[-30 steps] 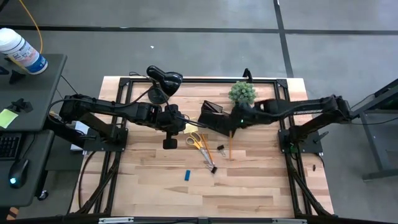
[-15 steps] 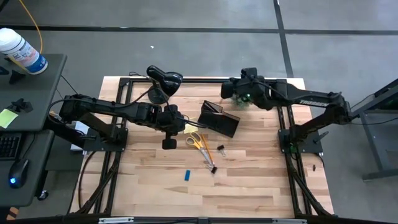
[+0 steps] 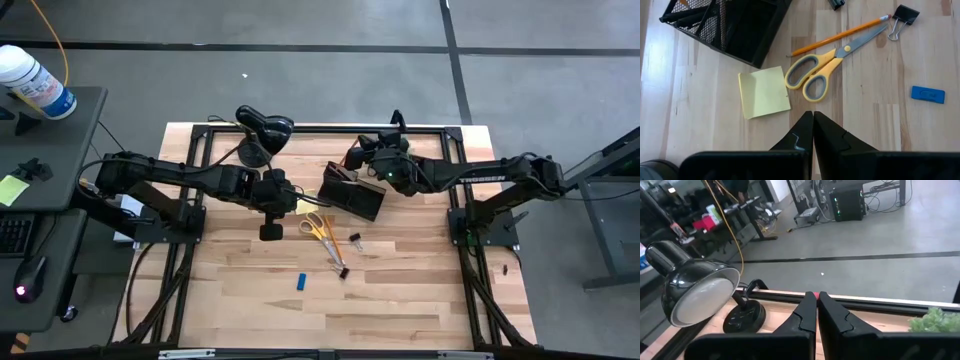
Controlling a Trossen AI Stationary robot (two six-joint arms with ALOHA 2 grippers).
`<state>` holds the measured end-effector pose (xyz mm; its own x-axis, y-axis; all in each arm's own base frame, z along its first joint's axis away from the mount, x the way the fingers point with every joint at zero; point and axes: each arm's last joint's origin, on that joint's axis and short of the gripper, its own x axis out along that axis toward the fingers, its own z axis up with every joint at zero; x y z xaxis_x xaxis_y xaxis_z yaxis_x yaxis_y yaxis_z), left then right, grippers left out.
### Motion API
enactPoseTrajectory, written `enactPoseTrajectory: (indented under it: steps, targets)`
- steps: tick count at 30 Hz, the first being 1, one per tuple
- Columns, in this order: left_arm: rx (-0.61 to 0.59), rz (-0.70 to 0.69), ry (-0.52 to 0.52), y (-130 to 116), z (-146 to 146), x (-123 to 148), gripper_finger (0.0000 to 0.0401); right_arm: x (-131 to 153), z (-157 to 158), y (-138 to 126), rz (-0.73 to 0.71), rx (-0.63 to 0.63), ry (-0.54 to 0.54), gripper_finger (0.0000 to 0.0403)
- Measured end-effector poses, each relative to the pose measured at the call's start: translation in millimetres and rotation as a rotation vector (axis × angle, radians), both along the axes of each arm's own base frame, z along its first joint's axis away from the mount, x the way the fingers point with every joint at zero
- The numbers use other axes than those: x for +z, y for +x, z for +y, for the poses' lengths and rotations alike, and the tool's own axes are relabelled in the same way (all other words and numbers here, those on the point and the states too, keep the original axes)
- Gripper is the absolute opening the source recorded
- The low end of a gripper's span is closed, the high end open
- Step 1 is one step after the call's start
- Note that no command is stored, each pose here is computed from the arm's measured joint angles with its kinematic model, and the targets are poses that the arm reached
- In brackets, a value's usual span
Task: Pick and place office supplies into organizer
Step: Put the right yellow pencil into the desk organizer, then put the top binder clip into the desk organizer
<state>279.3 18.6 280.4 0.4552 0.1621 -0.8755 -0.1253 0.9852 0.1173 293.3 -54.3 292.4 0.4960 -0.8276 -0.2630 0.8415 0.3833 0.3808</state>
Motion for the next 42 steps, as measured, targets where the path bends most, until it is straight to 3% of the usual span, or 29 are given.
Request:
enactPoseTrajectory:
  steps: [7, 21, 33, 42]
  targets:
    - [-0.009, -0.001, -0.013, 0.1, -0.4, 0.0, 0.0003, -31.3, -0.4, -6.9, 0.005, -0.011, 0.01, 0.0]
    - [0.008, -0.032, -0.032, 2.4, -0.6, 1.2, 0.0003, -75.3, 3.6, -3.7, -0.006, 0.122, 0.115, 0.0]
    - [0.032, -0.047, -0.041, 3.3, -0.5, 1.7, 0.0003, -76.3, 7.5, -0.8, -0.013, 0.224, 0.163, 0.0069]
    - [0.036, -0.046, -0.032, 3.3, -0.2, 1.8, 0.0003, -53.3, 8.8, -12.0, -0.081, 0.248, 0.147, 0.0091]
